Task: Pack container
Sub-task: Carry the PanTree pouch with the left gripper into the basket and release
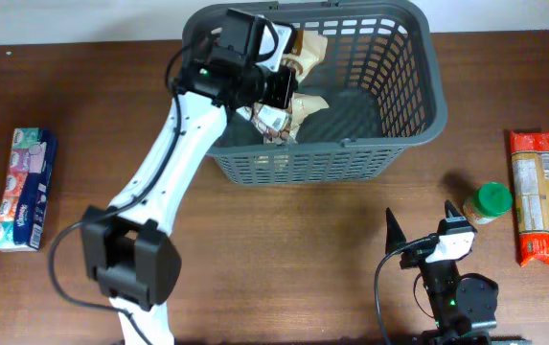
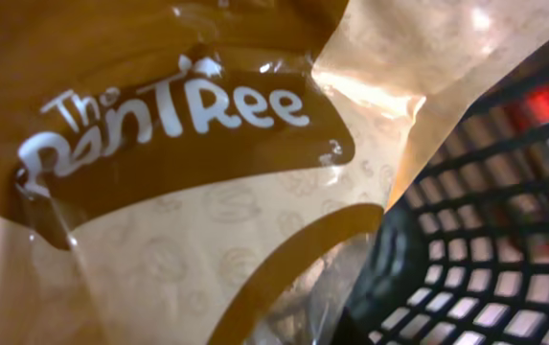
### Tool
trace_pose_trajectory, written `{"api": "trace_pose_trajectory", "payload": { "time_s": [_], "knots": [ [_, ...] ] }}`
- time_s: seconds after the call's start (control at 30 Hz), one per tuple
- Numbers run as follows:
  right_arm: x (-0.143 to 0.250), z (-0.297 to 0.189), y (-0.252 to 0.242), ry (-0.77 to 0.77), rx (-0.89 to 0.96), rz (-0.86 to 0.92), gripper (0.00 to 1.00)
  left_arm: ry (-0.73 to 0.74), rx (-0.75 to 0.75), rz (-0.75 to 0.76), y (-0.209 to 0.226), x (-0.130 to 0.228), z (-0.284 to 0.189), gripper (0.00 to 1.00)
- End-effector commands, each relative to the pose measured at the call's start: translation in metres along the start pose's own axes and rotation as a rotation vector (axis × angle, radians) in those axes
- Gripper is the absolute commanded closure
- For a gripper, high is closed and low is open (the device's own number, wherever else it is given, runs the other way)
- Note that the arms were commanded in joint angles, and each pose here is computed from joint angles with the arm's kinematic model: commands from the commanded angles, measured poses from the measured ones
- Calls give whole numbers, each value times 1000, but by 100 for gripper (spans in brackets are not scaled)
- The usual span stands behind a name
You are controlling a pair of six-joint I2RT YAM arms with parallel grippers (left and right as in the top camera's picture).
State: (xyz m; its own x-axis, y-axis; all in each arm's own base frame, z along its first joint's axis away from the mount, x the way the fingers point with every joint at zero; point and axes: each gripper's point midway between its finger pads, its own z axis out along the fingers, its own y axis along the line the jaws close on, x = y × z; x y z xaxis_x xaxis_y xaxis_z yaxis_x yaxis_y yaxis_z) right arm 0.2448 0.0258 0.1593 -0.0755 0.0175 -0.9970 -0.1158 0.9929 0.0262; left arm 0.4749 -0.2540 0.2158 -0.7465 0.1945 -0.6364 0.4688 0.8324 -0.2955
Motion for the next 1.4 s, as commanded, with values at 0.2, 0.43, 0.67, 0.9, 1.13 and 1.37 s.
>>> {"api": "trace_pose_trajectory", "payload": {
  "time_s": [0.2,0.43,0.67,0.9,1.13,1.37],
  "knots": [
    [1,0,0,-4,-1,-1,1,87,-55,-57,20,23,34,98],
    [1,0,0,-4,-1,-1,1,86,-54,-53,20,23,34,33],
    [1,0,0,-4,-1,-1,1,88,-11,-54,13,23,34,1],
    [1,0,0,-4,-1,-1,1,30,48,-34,-5,-4,17,1],
    [1,0,0,-4,-1,-1,1,-119,-30,0,-14,-68,-57,1],
    [1,0,0,-4,-1,-1,1,-172,-399,-62,45,-80,-148,1]
  ]
}}
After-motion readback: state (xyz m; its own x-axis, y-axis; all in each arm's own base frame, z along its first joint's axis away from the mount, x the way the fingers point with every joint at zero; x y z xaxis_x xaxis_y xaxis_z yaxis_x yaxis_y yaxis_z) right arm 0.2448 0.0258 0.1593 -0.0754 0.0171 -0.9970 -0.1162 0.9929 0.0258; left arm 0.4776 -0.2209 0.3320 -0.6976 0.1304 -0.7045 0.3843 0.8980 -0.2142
